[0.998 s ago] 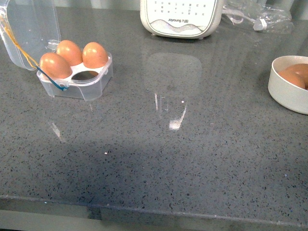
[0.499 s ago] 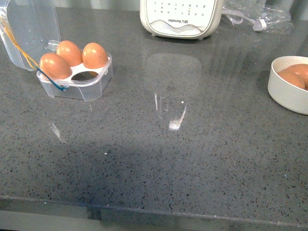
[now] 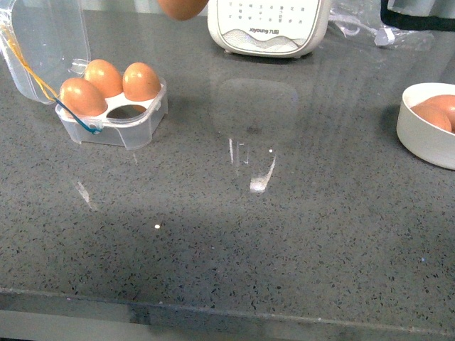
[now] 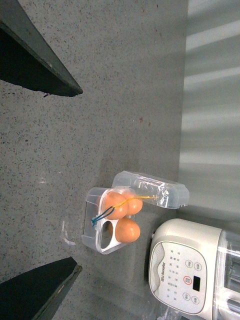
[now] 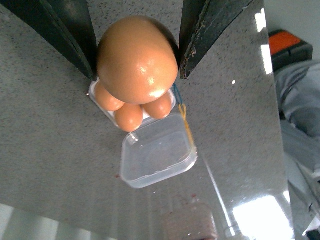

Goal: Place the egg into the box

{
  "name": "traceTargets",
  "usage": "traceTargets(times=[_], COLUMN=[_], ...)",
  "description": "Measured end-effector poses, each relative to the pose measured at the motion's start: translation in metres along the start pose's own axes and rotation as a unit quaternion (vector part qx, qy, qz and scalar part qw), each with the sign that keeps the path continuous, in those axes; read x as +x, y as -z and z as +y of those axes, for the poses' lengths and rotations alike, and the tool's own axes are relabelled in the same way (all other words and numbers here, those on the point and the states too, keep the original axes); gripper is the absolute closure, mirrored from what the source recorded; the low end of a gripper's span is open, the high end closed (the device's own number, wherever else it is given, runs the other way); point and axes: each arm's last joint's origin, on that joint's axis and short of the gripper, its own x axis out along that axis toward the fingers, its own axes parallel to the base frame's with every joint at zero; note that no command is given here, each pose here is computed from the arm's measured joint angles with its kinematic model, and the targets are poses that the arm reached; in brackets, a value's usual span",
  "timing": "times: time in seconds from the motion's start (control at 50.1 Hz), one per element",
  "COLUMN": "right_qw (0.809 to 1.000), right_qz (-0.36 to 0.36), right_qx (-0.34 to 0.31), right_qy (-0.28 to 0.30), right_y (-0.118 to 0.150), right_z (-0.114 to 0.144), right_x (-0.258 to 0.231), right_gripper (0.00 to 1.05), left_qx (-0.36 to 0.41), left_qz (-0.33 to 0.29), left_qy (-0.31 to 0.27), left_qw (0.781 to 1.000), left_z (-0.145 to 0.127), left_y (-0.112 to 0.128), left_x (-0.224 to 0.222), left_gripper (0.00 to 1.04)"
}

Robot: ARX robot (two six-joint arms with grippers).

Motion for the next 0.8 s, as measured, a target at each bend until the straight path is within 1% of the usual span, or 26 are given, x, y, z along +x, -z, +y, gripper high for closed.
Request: traceTargets(times=[0.1, 0.339, 0.599, 0.798], right_qw=[0.999, 0.999, 0.999, 0.998], right_qz=[0.009, 0.037, 0.036, 0.042], right_qx=[-0.019, -0.021, -0.021, -0.023], right_qy=[-0.027, -0.027, -0.02, -0.032], right_y=[0.01, 0.027, 0.023, 0.023], right_z=[0.003, -0.009, -0.025, -0.023], right_x=[0.003, 0.024, 0.053, 0.074], right_gripper=[0.65, 0.65, 0.65, 0.65], left_qx=[0.0, 0.0, 0.0, 0.0], left_qz=[0.0, 0.0, 0.0, 0.0], left_qy=[0.0, 0.0, 0.0, 0.0], left_qw=[1.0, 1.0, 1.0, 1.0], left_z=[0.0, 0.0, 0.0, 0.0], left_y=[0.0, 0.0, 0.0, 0.0], left_x=[0.0, 0.0, 0.0, 0.0], left_gripper=[0.07, 0.07, 0.07, 0.07])
